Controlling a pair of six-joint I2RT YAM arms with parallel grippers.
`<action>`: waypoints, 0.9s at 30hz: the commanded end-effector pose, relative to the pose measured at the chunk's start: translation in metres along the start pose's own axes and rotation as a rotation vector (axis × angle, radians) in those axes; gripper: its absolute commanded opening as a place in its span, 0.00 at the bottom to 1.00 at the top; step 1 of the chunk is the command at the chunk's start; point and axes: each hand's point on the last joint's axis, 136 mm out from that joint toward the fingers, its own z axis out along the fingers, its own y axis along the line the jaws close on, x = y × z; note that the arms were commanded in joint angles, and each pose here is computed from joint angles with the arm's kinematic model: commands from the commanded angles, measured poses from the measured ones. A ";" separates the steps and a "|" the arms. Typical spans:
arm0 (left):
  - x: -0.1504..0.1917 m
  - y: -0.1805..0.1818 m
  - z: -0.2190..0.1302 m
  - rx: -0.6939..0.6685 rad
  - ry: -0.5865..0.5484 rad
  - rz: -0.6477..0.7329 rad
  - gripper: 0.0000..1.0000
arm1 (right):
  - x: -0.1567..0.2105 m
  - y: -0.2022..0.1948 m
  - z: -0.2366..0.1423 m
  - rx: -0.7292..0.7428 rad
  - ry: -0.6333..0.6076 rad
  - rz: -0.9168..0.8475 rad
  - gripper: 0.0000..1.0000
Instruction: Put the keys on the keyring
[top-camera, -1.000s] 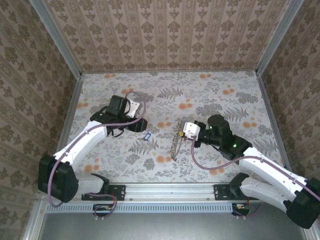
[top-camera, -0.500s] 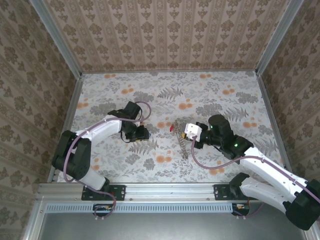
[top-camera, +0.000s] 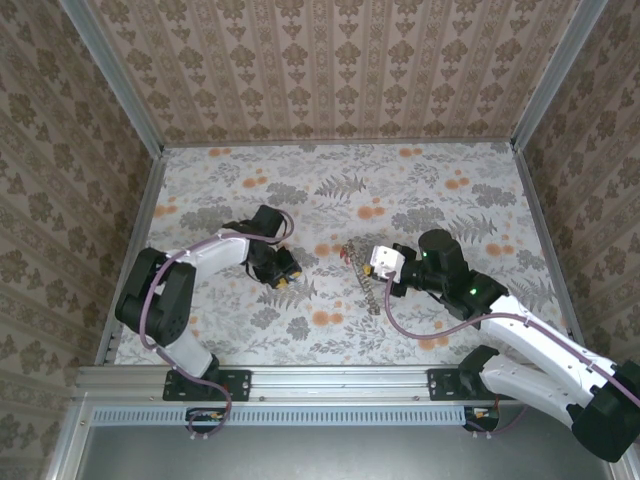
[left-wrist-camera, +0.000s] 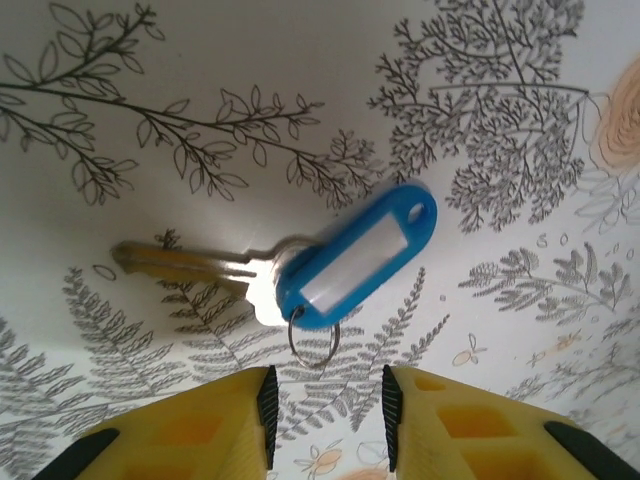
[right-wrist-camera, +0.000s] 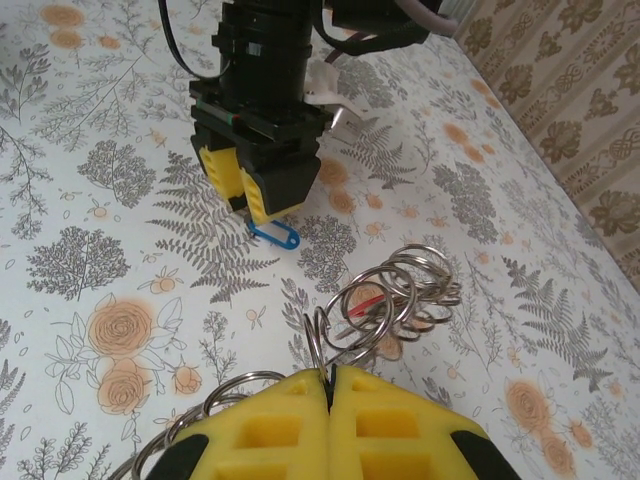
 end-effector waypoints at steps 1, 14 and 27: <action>-0.001 -0.001 0.006 0.021 0.007 -0.102 0.33 | -0.014 -0.005 -0.005 0.025 -0.070 -0.003 0.00; 0.001 0.011 0.012 -0.019 0.006 -0.149 0.26 | -0.016 -0.004 -0.007 0.030 -0.081 0.003 0.00; 0.001 0.019 0.013 -0.035 -0.007 -0.148 0.25 | -0.018 -0.006 -0.010 0.040 -0.092 0.003 0.00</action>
